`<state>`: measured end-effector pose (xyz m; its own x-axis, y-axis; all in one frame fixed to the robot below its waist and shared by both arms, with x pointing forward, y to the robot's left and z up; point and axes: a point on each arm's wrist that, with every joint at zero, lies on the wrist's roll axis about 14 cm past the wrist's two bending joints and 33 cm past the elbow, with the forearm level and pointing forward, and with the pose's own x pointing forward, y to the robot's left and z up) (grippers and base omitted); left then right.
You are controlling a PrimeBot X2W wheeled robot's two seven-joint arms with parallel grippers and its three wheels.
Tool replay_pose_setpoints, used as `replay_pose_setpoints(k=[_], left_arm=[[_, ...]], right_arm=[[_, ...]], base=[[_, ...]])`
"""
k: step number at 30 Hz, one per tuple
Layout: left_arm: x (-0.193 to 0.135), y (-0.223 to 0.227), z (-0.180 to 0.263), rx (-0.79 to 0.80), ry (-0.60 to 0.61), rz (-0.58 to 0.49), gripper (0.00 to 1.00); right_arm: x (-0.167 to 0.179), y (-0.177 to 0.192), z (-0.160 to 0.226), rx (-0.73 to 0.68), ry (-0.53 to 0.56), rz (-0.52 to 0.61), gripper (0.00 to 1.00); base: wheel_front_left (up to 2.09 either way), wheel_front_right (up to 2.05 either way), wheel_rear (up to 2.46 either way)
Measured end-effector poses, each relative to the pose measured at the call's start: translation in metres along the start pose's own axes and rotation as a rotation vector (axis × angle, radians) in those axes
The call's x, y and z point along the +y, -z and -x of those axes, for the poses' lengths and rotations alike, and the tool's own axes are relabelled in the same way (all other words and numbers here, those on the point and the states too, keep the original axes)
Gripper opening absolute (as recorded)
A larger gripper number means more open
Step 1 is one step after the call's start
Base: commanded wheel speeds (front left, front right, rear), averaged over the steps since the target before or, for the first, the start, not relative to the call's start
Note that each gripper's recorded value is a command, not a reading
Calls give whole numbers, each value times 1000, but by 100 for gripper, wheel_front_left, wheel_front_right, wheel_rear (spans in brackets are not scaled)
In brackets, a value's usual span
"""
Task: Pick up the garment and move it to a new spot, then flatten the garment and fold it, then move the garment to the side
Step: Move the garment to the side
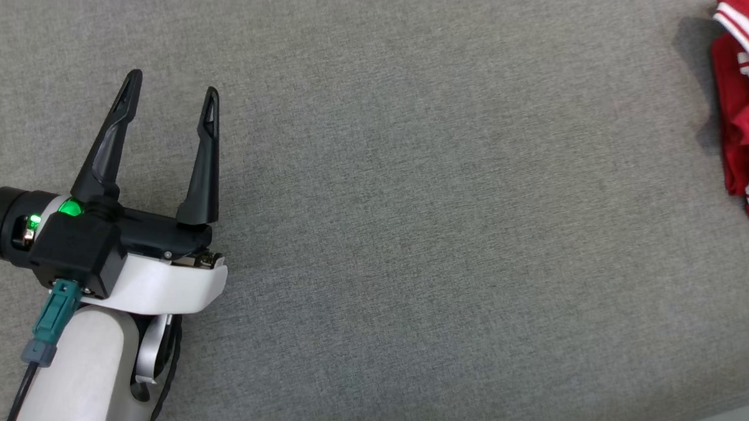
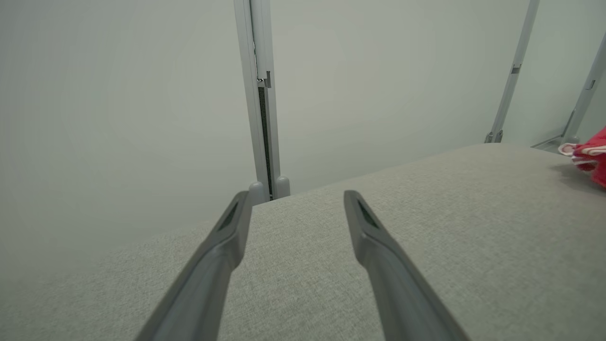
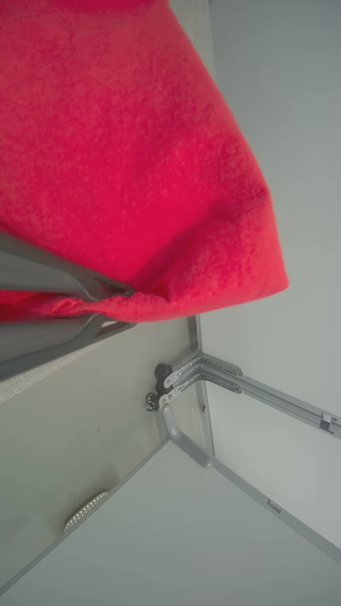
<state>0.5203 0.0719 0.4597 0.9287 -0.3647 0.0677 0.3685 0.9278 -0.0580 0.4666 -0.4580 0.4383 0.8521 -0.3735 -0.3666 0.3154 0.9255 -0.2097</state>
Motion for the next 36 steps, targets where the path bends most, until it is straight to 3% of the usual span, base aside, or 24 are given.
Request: replay_pose_setpoints(k=[1, 2, 3, 8, 14, 23, 36], left_arm=[[3, 3, -1, 5, -2, -2, 100], [5, 8, -2, 15, -6, -3, 100], [7, 13, -2, 24, -9, -2, 100], [15, 20, -1, 41, -22, -11, 100], [13, 5, 3, 17, -38, -1, 100], [14, -10, 29, 39, -94, -13, 100], [23, -31, 89, 53, -233, 22, 100]], right_arm=[[0, 7, -5, 19, 14, -17, 52], [1, 14, -10, 30, 25, -38, 91], [2, 22, -13, 43, 35, -50, 100], [-1, 52, -16, 78, 95, -115, 100], [-5, 50, 3, 1, 120, -179, 100], [10, 21, 52, -162, 45, -237, 100], [112, -22, 139, -383, -211, -249, 100]], base=[[0, 0, 0], [0, 0, 0], [0, 0, 0], [0, 0, 0], [0, 0, 0], [0, 0, 0], [0, 0, 0]])
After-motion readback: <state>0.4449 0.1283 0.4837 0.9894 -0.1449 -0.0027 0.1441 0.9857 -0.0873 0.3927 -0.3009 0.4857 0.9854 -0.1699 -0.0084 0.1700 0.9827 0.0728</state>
